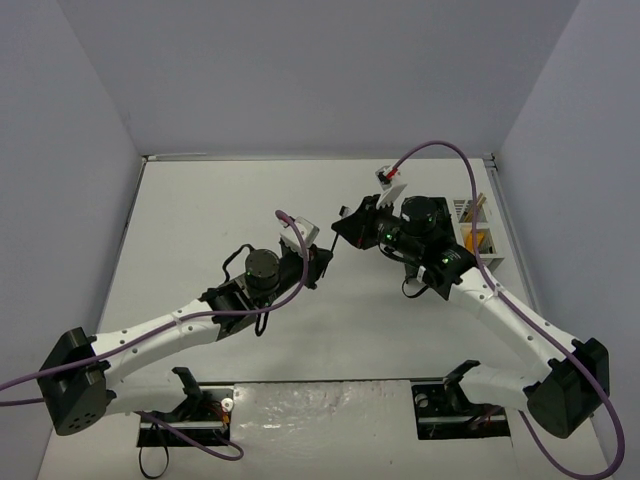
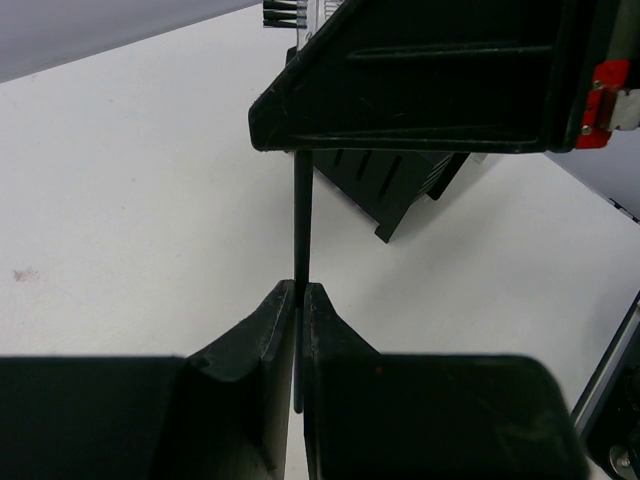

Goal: Organize the makeup

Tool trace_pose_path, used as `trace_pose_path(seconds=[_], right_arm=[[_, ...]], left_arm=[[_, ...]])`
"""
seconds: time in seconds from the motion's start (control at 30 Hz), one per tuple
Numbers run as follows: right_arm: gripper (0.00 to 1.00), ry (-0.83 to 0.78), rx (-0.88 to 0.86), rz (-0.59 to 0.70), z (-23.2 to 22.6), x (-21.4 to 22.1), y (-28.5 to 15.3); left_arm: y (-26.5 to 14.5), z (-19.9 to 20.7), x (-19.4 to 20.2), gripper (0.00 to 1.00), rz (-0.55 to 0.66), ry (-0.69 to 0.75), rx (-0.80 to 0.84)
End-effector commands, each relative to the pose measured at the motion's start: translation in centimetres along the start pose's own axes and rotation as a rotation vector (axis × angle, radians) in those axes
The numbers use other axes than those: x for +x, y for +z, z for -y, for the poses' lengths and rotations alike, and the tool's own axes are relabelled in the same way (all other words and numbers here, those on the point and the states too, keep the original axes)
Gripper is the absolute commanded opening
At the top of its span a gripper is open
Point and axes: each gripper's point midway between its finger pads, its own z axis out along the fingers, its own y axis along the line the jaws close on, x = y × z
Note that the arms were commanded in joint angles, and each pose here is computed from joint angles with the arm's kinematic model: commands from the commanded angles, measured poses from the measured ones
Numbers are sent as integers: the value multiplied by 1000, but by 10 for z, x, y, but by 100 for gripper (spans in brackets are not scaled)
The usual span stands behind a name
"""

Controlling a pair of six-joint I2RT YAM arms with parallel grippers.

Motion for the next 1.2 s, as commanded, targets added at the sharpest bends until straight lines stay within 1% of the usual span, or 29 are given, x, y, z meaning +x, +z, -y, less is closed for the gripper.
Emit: trace_pose_path(seconds=[0.0, 0.03, 0.07, 0.1, 0.13, 0.17, 0.2, 0.23, 0.3, 0.4, 0.5, 0.57, 0.73, 0.87, 1.07, 1.17], right_arm=[[0, -60, 7, 118, -7, -32, -3], [0, -70, 21, 123, -4, -32, -4], [0, -79, 37, 131, -1, -34, -6], [0, -90, 64, 147, 3, -36, -10], [0, -99, 108, 164, 10, -39, -14], [0, -104, 150, 175, 18, -40, -17], [0, -115, 162, 184, 19, -43, -19], [0, -140, 211, 210, 27, -49, -27], [0, -173, 370, 263, 54, -59, -45], [0, -232, 543, 344, 82, -76, -78], [0, -269, 708, 404, 111, -90, -111], [0, -278, 789, 433, 126, -96, -129], [0, -278, 924, 527, 151, -112, -163], [0, -285, 984, 544, 163, -113, -167], [0, -297, 1003, 521, 183, -105, -148], [0, -296, 997, 499, 193, -94, -140]], left_arm=[[1, 11, -40, 6, 122, -27, 32], [1, 8, -38, 12, 117, -32, 10], [1, 5, -37, 21, 112, -37, -7], [1, 1, -36, 36, 104, -45, -28], [1, -2, -35, 55, 97, -52, -48], [1, -5, -33, 69, 88, -54, -61], [0, -8, -32, 73, 81, -59, -79], [-1, -15, -33, 81, 76, -70, -119], [-6, -29, -28, 97, 38, -72, -189], [-17, -56, -34, 97, 26, -93, -307], [-34, -90, -39, 97, -5, -146, -408], [-54, -125, -35, 97, -50, -181, -514], [-94, -168, -43, 97, -100, -221, -642], [-120, -187, -54, 97, -137, -253, -706], [-139, -197, -53, 97, -137, -185, -746], [-142, -197, -56, 97, -113, -173, -745]])
